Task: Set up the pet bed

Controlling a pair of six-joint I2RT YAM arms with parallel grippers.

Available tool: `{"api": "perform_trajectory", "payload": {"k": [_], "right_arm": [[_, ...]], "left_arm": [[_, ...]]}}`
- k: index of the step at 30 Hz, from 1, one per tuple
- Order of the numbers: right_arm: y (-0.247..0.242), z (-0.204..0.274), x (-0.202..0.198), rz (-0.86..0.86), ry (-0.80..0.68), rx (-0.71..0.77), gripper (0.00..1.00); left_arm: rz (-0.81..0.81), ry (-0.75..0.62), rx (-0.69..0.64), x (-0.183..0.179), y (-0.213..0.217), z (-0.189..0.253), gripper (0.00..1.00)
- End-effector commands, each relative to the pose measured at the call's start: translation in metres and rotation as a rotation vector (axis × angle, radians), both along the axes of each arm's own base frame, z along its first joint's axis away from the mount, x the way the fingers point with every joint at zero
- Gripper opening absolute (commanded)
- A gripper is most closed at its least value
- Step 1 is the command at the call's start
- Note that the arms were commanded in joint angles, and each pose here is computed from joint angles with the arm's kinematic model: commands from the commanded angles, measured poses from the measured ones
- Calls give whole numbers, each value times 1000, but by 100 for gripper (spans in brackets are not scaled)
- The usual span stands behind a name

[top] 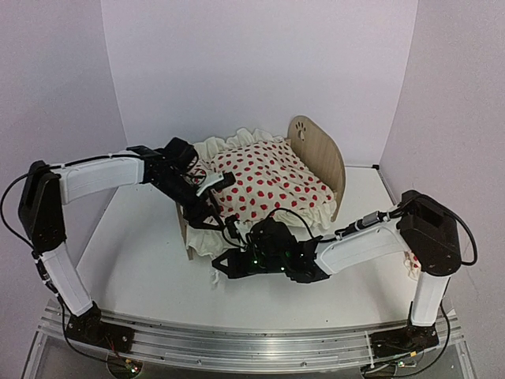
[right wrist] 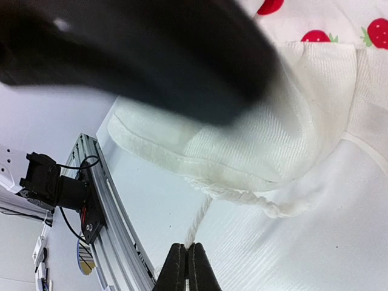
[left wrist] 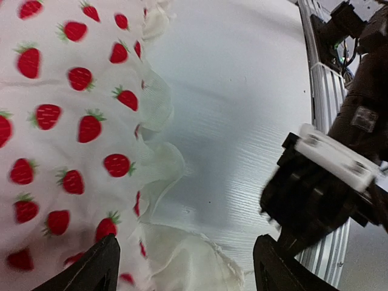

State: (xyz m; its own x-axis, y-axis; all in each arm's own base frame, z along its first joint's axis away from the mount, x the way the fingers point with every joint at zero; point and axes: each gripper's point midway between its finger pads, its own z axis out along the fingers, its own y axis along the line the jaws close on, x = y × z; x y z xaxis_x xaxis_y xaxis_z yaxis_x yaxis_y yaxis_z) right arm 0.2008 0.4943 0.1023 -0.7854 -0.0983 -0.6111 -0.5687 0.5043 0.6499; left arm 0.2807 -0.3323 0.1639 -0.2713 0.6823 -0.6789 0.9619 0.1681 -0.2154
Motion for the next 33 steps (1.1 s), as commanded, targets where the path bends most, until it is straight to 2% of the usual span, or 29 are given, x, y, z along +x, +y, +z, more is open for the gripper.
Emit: {"api": "perform_trajectory", "payload": {"k": [1,5,8,10,14,18,21,23,26,30,33], "right_arm": [[4,11,-15,59,63,40,0],[7,15,-15,67,69,51,0],[10,18,-14,73,75,61,0],[12,21,-14,76,79,68,0],[13,29,-10,56,79,78,0],[12,36,-6,34,76,87,0],[13,41,-4,26,73,94,0],[12,43,-2,12,71,97,0],[11,52,1,-10,59,111,0],[11,60,5,-28,43,123,0],[10,61,9,-50,40,125,0]], "left_arm": [[-77,-195,-192,-26,15,74,77],[-60,-303,-201,-46,38,73,75],[-93,-445,-206,-67,57,63,61],[-126,-483,-184,-85,70,37,50],[-135,-527,-134,-97,72,-1,42],[-46,-608,-126,-82,66,-22,42],[54,-699,-170,-66,60,-27,48],[150,-701,-190,-53,59,-29,50],[301,-578,-227,-41,57,-26,49],[522,-258,-321,-42,53,-21,47],[614,-59,-349,-54,46,-30,45]]}}
